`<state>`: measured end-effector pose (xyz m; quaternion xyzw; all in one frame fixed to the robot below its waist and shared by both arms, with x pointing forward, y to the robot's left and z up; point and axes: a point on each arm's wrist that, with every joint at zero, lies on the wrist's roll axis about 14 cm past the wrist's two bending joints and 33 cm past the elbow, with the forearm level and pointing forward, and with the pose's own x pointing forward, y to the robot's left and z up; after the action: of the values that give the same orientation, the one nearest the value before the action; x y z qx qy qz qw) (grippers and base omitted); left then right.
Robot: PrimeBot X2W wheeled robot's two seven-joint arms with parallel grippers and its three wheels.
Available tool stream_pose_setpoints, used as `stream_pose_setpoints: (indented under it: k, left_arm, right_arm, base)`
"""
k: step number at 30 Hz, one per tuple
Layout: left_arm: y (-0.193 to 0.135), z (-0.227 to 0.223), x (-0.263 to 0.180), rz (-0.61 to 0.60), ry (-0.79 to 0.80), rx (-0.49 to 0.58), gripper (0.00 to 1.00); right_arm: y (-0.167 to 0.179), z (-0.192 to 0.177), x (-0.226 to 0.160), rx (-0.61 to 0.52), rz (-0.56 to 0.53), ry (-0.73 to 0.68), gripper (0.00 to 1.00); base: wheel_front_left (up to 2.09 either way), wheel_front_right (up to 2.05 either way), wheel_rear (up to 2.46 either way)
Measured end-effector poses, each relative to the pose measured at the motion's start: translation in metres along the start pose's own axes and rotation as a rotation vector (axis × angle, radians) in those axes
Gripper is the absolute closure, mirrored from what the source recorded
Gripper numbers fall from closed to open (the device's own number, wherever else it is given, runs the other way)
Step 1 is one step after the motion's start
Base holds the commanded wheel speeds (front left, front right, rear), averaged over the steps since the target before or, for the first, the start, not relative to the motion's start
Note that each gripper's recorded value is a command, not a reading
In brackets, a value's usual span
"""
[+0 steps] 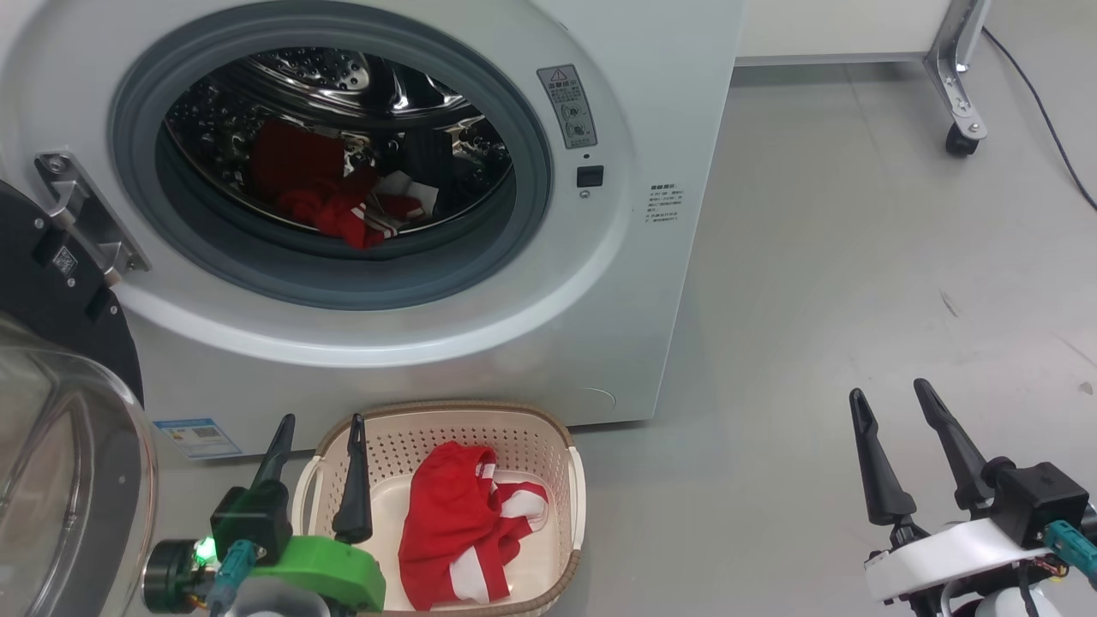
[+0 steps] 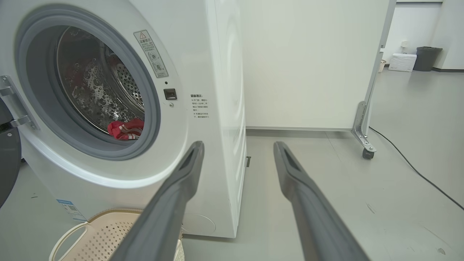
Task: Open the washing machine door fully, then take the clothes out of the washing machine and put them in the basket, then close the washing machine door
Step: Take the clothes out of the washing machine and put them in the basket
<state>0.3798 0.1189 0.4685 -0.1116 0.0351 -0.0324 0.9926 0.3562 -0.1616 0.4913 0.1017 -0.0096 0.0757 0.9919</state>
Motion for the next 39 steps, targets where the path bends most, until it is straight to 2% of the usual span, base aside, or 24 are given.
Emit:
stream_pose_setpoints:
  k: [9, 39]
  left_arm:
    - [0.0, 0.002, -0.018, 0.001, -0.012, 0.001, 0.0]
    - [-0.003, 0.006, -0.026, -0.007, -0.024, 0.008, 0.0]
  right_arm:
    - [0.004, -0.001, -0.014, 0.012, -0.017, -0.003, 0.0]
    - [0.008, -0.005, -0.014, 0.009, -0.01, 0.01, 0.0]
  base:
    - [0.0, 0.0, 0.0]
    - [0.0, 0.0, 0.0]
